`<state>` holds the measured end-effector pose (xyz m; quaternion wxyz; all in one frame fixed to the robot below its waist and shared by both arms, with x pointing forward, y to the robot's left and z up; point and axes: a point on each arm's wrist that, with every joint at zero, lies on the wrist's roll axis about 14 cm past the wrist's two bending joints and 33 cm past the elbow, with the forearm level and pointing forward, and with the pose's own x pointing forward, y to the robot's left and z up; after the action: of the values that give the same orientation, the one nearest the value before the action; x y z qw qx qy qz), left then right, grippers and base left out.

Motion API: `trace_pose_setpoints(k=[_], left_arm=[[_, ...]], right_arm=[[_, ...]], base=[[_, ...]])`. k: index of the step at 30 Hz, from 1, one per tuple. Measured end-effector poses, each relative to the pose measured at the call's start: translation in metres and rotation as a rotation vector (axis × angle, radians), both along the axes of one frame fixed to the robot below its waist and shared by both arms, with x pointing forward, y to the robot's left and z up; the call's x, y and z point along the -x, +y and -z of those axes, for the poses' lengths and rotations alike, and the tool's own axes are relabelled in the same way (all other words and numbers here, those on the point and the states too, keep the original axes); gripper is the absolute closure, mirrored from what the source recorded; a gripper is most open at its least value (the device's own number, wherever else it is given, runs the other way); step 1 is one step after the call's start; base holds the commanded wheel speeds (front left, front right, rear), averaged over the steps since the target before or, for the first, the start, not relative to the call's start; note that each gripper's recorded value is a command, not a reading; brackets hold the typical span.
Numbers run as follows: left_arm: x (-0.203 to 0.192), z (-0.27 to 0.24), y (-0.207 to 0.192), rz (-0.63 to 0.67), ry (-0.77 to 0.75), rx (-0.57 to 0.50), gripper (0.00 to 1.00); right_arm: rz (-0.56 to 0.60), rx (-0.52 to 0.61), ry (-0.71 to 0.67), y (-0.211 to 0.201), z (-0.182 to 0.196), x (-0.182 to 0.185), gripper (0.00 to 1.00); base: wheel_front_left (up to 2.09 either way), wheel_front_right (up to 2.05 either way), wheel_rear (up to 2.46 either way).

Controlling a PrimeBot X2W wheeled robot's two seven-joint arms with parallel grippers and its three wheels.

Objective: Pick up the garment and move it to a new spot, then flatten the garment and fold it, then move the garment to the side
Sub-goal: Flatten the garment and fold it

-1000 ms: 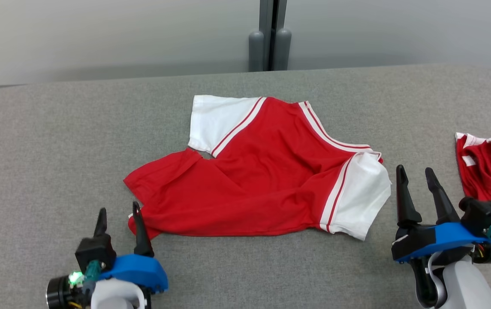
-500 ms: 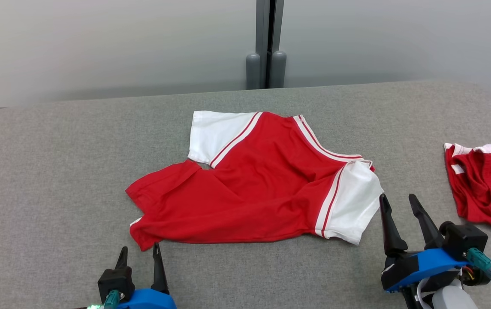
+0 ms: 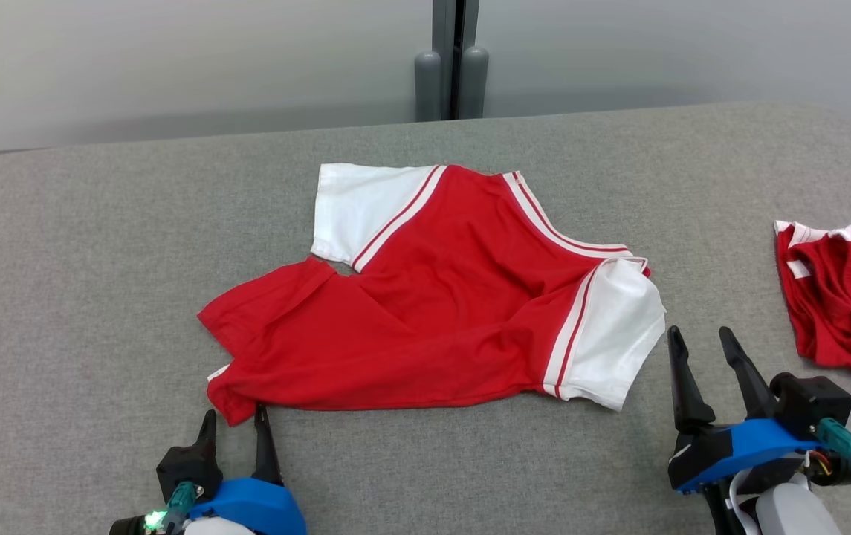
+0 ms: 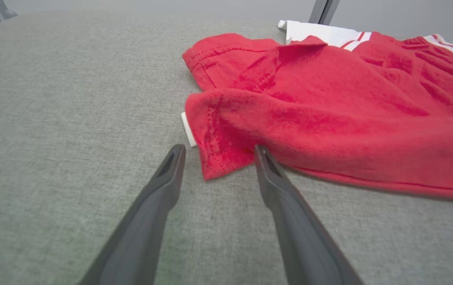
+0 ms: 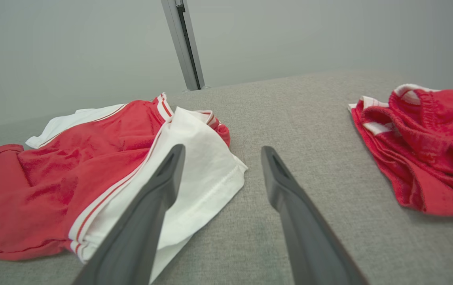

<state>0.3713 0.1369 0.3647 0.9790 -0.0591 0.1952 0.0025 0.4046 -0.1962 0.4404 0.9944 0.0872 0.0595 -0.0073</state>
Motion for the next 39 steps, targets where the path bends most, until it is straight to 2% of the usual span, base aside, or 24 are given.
trace_pose_setpoints(k=[1,3,4,9,17,24,33,36,37,38,39], left_arm=[[0.000,0.002,0.000,-0.001,0.006,0.001,0.44],[-0.001,0.004,0.000,-0.002,0.011,0.004,0.77],[-0.002,0.004,-0.001,-0.002,0.012,0.007,1.00],[-0.001,0.008,-0.003,0.003,0.025,0.016,1.00],[-0.008,0.014,-0.006,0.022,0.036,0.016,1.00],[-0.010,0.018,-0.004,0.012,0.044,0.021,1.00],[-0.017,0.021,-0.004,0.019,0.043,0.013,1.00],[-0.017,0.022,-0.005,0.022,0.045,0.013,1.00],[-0.017,0.022,-0.005,0.023,0.046,0.013,1.00],[-0.017,0.022,-0.005,0.024,0.047,0.013,1.00],[-0.017,0.023,-0.005,0.024,0.047,0.012,1.00]], right_arm=[[0.004,0.000,0.004,-0.001,0.001,-0.001,0.00],[0.012,0.000,0.013,-0.004,0.004,-0.002,0.00],[0.017,-0.001,0.018,-0.005,0.006,-0.003,0.00],[0.040,-0.015,0.056,-0.011,0.019,-0.006,0.00],[0.018,0.050,0.151,-0.012,0.048,-0.031,0.00],[-0.015,0.051,0.218,0.000,0.070,-0.040,0.00],[0.018,0.029,0.189,-0.006,0.065,-0.060,0.00],[0.009,0.032,0.217,-0.004,0.073,-0.057,0.00],[0.003,0.039,0.226,-0.003,0.076,-0.056,0.02],[-0.003,0.042,0.235,-0.002,0.079,-0.056,0.09],[-0.012,0.047,0.245,0.000,0.082,-0.056,0.50]], base=[[0.00,0.00,0.00],[0.00,0.00,0.00],[0.00,0.00,0.00],[0.00,0.00,0.00],[0.00,0.00,0.00],[0.00,0.00,0.00],[0.00,0.00,0.00],[0.00,0.00,0.00],[0.00,0.00,0.00],[0.00,0.00,0.00],[0.00,0.00,0.00]])
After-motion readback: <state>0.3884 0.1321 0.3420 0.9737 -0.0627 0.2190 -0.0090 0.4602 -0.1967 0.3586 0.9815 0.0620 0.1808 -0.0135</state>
